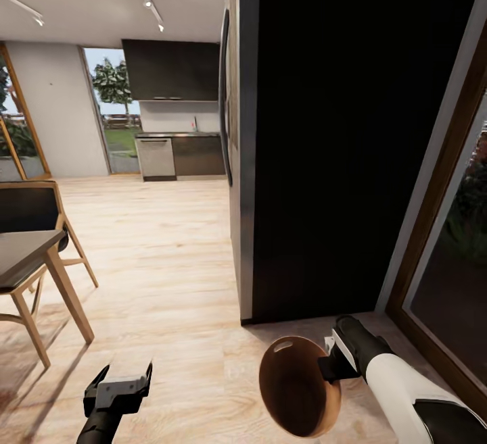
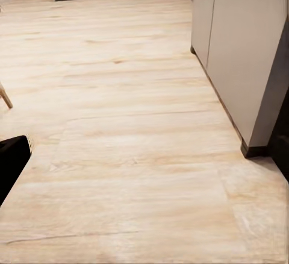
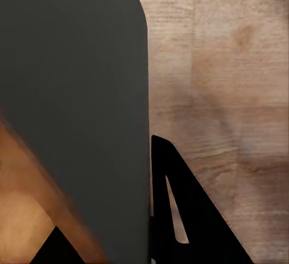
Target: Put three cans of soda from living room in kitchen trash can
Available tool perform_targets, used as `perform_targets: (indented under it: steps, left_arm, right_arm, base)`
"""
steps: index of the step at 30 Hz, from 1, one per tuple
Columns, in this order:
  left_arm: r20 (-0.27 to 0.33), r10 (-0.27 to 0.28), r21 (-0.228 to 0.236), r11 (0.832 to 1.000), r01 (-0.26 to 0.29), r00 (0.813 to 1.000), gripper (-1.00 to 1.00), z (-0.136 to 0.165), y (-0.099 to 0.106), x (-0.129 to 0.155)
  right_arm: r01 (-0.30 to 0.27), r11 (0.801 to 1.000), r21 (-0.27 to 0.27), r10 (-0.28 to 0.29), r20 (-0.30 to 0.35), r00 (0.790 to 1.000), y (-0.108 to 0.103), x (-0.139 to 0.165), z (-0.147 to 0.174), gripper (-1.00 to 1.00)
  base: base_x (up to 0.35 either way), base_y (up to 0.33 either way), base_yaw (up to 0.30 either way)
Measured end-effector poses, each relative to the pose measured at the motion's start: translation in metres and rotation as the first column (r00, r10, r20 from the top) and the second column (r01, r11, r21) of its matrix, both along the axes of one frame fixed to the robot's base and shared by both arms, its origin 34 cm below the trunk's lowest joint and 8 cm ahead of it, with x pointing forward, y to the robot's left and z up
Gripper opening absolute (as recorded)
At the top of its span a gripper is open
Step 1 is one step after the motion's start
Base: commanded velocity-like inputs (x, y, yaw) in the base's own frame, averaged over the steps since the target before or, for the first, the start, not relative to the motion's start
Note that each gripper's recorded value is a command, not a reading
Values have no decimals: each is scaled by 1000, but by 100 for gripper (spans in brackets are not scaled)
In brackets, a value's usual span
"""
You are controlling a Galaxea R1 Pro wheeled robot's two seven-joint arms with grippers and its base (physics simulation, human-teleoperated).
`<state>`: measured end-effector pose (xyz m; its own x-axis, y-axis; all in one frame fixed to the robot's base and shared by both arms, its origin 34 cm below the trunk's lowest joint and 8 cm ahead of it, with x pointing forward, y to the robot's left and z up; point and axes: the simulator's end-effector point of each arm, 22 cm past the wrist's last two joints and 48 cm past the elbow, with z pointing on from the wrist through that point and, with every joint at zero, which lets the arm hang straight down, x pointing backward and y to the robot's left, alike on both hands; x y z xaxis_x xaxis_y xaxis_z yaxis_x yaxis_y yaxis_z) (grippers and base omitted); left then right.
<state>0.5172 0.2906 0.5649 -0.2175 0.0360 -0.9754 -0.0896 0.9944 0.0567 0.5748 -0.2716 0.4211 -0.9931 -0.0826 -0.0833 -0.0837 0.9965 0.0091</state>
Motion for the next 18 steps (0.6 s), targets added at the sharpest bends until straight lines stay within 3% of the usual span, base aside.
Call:
perform_targets:
  steps: [18]
  left_arm:
    - [1,-1,0,1000,1,1000,100,0,-1,0]
  right_arm:
    - [-1,1000,2,1,-1,1000,2,-1,-1,-100]
  base:
    - [-323,0,0]
